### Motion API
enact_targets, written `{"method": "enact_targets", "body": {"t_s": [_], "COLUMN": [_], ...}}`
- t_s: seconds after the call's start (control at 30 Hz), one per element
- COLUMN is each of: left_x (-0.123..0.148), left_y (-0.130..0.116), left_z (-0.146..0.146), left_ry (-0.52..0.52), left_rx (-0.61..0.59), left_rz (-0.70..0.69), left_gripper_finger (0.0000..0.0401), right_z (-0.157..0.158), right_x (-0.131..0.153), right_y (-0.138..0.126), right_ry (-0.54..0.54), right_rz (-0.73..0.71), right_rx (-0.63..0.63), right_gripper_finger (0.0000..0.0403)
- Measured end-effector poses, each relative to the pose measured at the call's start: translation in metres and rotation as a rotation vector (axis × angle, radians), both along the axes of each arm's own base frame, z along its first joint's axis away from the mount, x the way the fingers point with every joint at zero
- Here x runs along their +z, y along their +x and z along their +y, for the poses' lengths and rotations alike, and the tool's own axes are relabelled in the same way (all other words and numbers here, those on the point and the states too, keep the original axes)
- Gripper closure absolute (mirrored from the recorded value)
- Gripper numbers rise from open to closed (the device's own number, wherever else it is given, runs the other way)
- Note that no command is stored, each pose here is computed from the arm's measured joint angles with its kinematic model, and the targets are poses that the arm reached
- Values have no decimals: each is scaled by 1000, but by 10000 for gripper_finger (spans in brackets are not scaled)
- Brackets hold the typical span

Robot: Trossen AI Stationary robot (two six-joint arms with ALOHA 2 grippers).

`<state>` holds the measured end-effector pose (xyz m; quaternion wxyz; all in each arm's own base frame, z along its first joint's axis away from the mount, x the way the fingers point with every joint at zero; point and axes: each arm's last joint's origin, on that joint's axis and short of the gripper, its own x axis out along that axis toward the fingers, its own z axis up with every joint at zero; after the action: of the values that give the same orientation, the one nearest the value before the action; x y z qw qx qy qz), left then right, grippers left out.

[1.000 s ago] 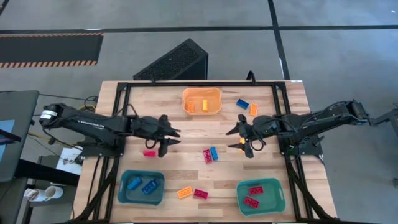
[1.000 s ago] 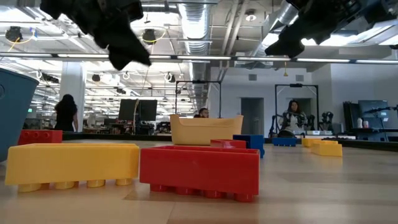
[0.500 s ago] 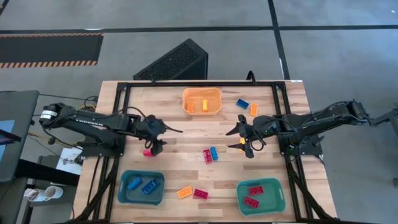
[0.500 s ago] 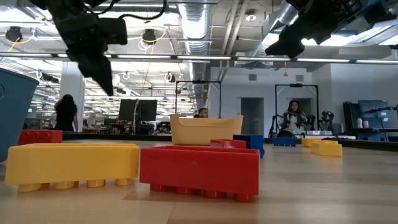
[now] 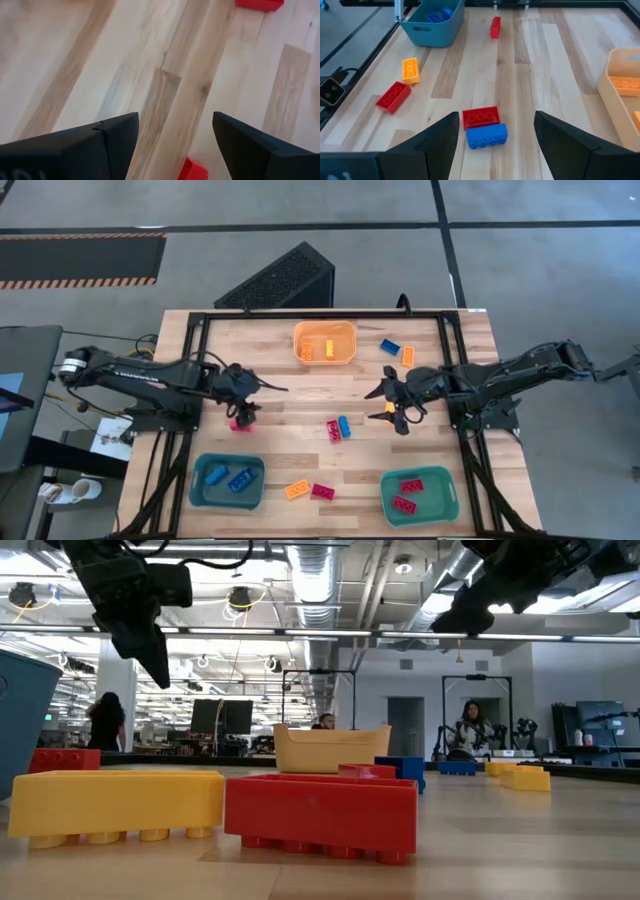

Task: Sort & place blocks by color
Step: Put the red game piece into the green bin

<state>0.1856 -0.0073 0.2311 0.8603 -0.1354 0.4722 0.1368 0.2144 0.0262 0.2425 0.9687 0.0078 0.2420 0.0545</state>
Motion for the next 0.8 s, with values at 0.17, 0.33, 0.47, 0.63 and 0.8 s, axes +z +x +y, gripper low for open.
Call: {"method": "enact_targets", "body": {"t_s": [0.17, 0.33, 0.47, 0.63, 0.8], "left_x": [-9, -18, -14, -16, -20], "left_y": [-19, -36, -42, -50, -57], "left_z": [-1, -2, -2, -1, -1], "left_ry": [-24, -71, -86, -73, -86], "left_rx": [56, 117, 126, 138, 169], "left_rz": [-34, -61, -95, -36, 42], "left_gripper_finger": [171, 172, 172, 172, 172], "right_z": [6, 7, 5, 3, 3], "right_x": [0, 0, 1, 1, 1], "right_y": [-1, -1, 0, 0, 0], "right_ry": [0, -8, -15, -17, -17], "right_rz": [-1, -5, -9, -9, -10], "right_rx": [26, 34, 30, 21, 21], "right_gripper_finger": [122, 122, 122, 122, 122]}}
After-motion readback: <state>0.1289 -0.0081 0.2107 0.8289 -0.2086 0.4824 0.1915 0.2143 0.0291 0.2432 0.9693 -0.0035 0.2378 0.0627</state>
